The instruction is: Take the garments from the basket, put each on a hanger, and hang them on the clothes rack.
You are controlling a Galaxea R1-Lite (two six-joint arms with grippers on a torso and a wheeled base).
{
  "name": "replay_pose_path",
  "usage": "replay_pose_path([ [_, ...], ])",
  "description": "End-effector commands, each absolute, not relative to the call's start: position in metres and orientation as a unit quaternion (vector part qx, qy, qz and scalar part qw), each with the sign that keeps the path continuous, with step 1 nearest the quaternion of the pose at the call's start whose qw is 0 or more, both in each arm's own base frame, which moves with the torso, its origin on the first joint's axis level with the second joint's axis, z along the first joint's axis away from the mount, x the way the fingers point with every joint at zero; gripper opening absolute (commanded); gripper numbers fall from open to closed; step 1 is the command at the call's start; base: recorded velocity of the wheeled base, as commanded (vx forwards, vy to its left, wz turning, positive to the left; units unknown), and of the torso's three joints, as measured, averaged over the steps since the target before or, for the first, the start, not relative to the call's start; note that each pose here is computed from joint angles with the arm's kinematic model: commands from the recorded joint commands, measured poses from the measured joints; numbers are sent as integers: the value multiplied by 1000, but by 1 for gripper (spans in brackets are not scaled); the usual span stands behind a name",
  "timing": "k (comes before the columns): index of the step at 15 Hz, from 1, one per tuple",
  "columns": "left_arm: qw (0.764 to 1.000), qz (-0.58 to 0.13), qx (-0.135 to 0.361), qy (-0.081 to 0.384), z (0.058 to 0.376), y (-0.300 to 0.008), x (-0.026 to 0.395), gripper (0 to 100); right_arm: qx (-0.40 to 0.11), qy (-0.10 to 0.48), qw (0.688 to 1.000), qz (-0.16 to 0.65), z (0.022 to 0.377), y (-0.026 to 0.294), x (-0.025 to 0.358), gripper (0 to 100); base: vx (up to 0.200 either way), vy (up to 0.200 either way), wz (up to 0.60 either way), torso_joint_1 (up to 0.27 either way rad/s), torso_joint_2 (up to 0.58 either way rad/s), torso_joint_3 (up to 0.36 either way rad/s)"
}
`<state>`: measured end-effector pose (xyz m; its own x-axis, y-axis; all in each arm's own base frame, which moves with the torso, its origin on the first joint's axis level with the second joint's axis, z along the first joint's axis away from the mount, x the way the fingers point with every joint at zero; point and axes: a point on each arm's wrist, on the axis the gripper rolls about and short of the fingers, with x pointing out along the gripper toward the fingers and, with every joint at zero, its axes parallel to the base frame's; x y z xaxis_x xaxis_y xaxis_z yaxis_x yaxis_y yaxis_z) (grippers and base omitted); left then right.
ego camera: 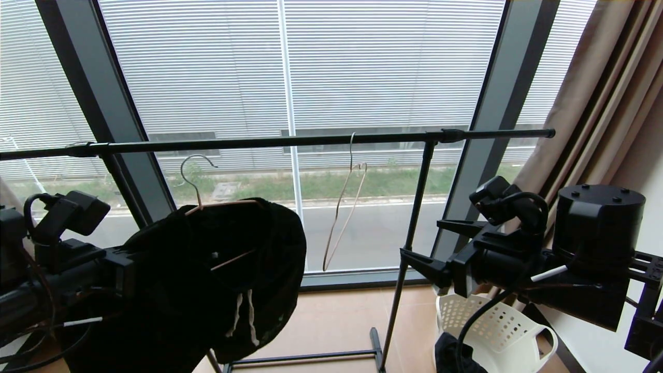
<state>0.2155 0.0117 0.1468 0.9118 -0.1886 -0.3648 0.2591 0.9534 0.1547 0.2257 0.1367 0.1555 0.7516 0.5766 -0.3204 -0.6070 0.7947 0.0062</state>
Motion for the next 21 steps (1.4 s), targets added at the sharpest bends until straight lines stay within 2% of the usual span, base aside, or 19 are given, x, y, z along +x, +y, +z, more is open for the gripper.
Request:
replay_pose_path([
  [1,973,-107,92,180,144,1,235,0,-50,156,934,317,155,137,226,100,0,0,0,0,0,0],
  [3,978,-86,73,176,145,-10,249,0,-49,155,934,317,155,137,226,100,0,0,0,0,0,0],
  [9,980,-107,25,167,146,-34,280,0,-49,153,935,317,156,137,225,100,0,0,0,0,0,0],
  [15,980,-101,24,168,141,-45,309,0,-50,157,934,317,154,137,226,100,0,0,0,0,0,0],
  [21,988,-76,18,130,136,-68,343,0,-50,158,934,317,154,137,226,100,0,0,0,0,0,0],
])
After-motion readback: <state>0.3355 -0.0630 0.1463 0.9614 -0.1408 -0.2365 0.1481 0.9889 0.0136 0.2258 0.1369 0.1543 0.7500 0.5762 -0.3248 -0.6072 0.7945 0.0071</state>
